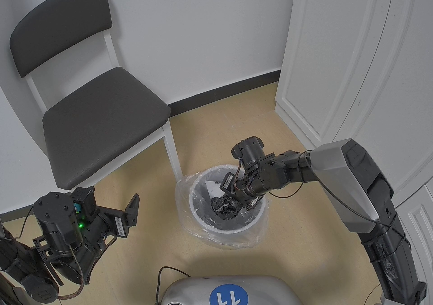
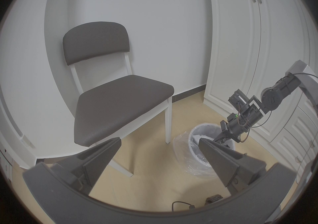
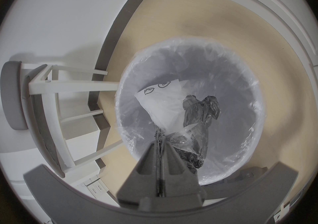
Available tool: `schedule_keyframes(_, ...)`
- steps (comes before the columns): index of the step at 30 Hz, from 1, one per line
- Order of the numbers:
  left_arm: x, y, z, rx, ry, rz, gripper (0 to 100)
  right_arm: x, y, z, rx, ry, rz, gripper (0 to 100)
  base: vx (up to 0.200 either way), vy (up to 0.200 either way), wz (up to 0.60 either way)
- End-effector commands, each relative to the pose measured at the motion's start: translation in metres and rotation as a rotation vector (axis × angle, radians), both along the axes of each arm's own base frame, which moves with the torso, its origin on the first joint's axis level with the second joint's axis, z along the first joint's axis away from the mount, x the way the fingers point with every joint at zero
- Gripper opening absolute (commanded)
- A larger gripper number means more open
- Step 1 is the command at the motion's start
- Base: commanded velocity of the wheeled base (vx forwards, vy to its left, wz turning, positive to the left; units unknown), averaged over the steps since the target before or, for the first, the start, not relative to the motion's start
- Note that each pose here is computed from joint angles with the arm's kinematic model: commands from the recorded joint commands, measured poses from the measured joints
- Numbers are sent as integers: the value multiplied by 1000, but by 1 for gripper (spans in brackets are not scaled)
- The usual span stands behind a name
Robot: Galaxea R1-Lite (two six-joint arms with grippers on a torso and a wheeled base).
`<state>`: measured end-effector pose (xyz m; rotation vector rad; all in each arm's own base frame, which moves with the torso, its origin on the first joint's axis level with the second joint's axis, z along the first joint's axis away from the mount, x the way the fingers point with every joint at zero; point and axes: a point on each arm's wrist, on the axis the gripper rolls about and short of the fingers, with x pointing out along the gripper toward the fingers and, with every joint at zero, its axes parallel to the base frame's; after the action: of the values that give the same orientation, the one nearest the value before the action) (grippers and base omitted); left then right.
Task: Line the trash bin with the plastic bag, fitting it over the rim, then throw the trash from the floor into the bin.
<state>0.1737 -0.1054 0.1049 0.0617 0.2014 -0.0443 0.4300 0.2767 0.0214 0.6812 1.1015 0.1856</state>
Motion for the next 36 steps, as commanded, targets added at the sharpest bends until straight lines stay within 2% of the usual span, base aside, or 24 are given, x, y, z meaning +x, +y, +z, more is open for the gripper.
schedule_keyframes(1,0,0,0,0,1,1,100,-2,2,1,0,0,6,0,0,0,0)
schedule_keyframes(13,0,0,-1,2,3,-1,100,-12,9,-15,-42,24,51,0,0,0,0)
schedule_keyframes(14,0,0,-1,1,2,1,100,-12,8,-16,-44,24,48,100,0,0,0)
schedule_keyframes(23,0,0,-1,3,4,1,100,-11,9,-13,-40,7,42,100,0,0,0)
schedule_keyframes(31,0,0,-1,1,4,1,100,-6,10,-12,-41,-79,-8,100,0,0,0)
schedule_keyframes(36,0,0,-1,2,3,-1,100,-16,3,35,-38,-149,-9,100,0,0,0)
